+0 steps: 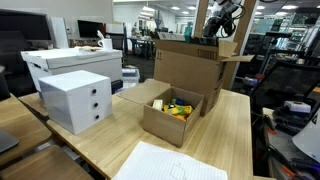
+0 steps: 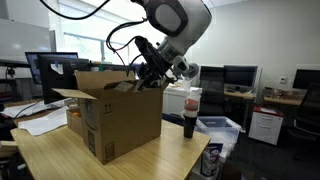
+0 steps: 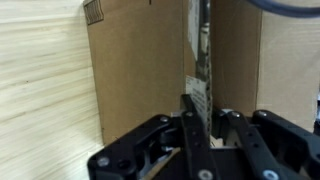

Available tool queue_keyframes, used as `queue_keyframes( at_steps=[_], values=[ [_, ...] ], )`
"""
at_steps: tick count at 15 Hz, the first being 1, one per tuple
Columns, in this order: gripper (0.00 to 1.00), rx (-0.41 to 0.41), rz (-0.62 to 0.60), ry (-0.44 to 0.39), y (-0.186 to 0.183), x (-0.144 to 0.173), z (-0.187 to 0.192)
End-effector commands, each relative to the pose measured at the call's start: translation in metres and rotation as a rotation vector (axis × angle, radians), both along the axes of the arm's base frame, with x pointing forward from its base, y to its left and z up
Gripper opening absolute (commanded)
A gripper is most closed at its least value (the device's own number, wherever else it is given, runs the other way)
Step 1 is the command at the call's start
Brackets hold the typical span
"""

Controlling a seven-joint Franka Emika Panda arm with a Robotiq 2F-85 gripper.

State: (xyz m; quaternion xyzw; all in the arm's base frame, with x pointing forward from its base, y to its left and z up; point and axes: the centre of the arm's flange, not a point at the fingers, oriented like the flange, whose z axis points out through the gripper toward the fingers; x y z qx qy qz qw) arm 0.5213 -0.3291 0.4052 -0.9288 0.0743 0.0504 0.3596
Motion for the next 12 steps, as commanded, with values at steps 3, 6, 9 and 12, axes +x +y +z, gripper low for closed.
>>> queue_keyframes(
  at_steps=[3, 6, 9, 12],
  values=[
    [0.04, 0.099, -0.062, 0.021, 0.008, -0.005, -0.04],
    [0.04, 0.161, -0.113, 0.027, 0.003, -0.012, -0.045],
    [0.04, 0.246, -0.151, 0.018, -0.003, -0.017, -0.051],
    [0.04, 0.334, -0.181, 0.008, -0.009, -0.023, -0.06]
  ],
)
